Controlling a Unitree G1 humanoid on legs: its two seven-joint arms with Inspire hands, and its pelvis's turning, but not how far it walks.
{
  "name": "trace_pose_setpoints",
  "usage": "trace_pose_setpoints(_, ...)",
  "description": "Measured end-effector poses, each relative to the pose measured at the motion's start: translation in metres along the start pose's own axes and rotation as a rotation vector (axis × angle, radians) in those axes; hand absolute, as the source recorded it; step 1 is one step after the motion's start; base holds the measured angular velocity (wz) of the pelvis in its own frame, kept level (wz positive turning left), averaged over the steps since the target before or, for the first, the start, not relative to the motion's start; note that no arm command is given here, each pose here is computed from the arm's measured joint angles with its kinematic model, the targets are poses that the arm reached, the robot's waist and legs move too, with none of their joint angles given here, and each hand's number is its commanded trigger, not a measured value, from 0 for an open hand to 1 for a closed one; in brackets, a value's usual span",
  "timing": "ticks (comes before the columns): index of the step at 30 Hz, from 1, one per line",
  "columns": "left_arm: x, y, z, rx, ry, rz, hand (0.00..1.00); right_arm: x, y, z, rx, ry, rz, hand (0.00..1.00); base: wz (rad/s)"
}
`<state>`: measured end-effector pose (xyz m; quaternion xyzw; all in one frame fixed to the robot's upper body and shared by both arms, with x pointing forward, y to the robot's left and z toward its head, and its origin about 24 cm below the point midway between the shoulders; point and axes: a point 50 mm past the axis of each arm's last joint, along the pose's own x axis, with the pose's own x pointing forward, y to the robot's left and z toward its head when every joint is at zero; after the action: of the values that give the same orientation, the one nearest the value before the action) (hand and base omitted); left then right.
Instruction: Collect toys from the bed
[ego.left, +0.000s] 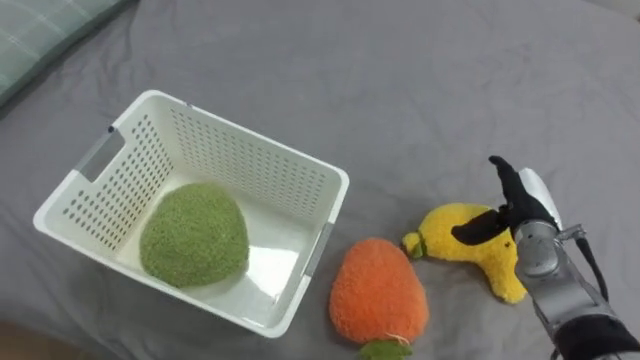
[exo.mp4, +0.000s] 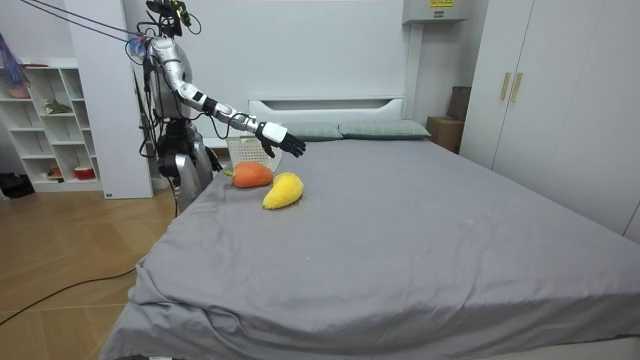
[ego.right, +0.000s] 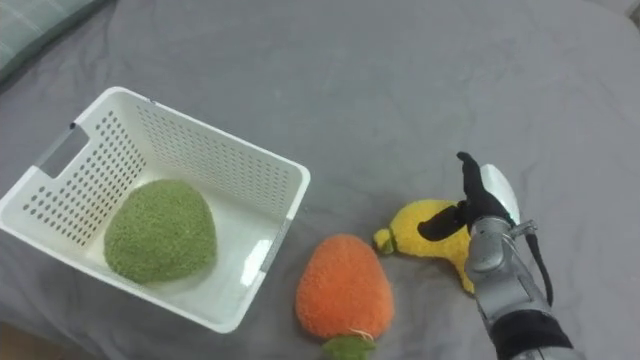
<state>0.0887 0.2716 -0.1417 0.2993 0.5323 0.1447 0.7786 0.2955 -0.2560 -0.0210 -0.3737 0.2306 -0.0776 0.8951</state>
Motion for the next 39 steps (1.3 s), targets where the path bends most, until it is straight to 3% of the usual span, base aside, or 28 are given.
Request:
trace_pose_setpoints(7, 0.001, 0.000, 0.015, -0.067, -0.049, 0.001, 0.00, 0.006, -0.004, -0.005, -0.021, 0.044, 0.002, 0.00, 0.10)
trace_pose_setpoints(22, 0.002, -0.002, 0.031, -0.050, -0.138, -0.031, 0.00, 0.004, 0.005, -0.028, -0.197, 0.115, 0.040, 0.02, 0.03)
trace_pose_setpoints(23, 0.002, -0.003, 0.030, -0.043, -0.136, -0.033, 0.00, 0.004, 0.005, -0.028, -0.205, 0.112, 0.036, 0.52, 0.00)
trace_pose_setpoints(24, 0.002, -0.003, 0.030, -0.038, -0.136, -0.035, 0.00, 0.004, 0.004, -0.028, -0.216, 0.111, 0.036, 0.58, 0.04)
trace_pose_setpoints(25, 0.002, -0.003, 0.030, -0.041, -0.135, -0.035, 0.00, 0.003, 0.004, -0.029, -0.226, 0.110, 0.035, 0.99, 0.05)
trace_pose_setpoints(39, 0.003, -0.005, 0.027, -0.028, -0.108, -0.059, 0.00, 0.000, -0.002, -0.047, -0.417, 0.158, 0.030, 1.00, 0.00)
